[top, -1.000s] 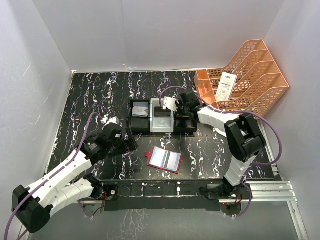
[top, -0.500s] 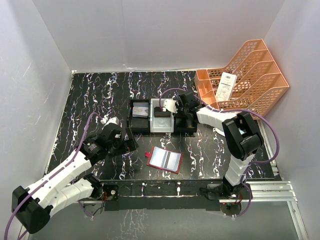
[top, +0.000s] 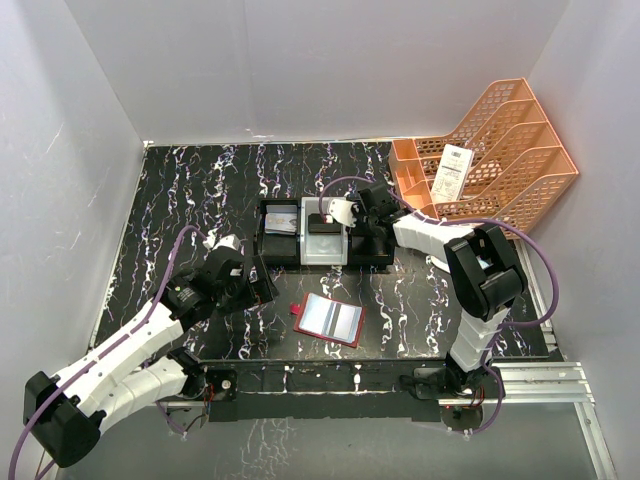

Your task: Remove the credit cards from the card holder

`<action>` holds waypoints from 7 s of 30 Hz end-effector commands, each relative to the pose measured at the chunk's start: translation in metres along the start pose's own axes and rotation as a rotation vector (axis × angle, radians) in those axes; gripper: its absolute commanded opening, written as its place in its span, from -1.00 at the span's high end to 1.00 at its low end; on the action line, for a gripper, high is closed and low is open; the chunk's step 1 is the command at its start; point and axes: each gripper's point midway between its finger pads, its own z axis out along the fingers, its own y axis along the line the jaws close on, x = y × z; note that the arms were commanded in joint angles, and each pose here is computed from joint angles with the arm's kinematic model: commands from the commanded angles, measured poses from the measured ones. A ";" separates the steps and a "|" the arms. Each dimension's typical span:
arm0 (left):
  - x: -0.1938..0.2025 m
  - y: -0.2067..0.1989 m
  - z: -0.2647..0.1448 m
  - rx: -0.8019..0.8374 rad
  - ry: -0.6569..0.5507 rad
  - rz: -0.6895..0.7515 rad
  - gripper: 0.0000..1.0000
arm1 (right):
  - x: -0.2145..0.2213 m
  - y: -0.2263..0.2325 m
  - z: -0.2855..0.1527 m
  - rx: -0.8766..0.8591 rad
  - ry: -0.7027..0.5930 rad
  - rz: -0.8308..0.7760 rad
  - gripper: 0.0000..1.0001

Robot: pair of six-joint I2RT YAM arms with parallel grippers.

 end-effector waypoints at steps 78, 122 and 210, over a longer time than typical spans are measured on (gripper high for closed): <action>0.084 -0.043 0.088 0.198 0.141 0.010 0.13 | -0.070 0.205 -0.161 -0.640 -0.082 1.780 0.44; 0.086 -0.103 0.083 0.407 0.128 -0.028 0.32 | -0.088 0.208 -0.132 -0.600 0.057 1.570 0.62; 0.089 -0.070 0.074 0.416 0.067 -0.108 1.00 | -0.047 0.270 -0.105 -0.600 0.244 1.556 0.61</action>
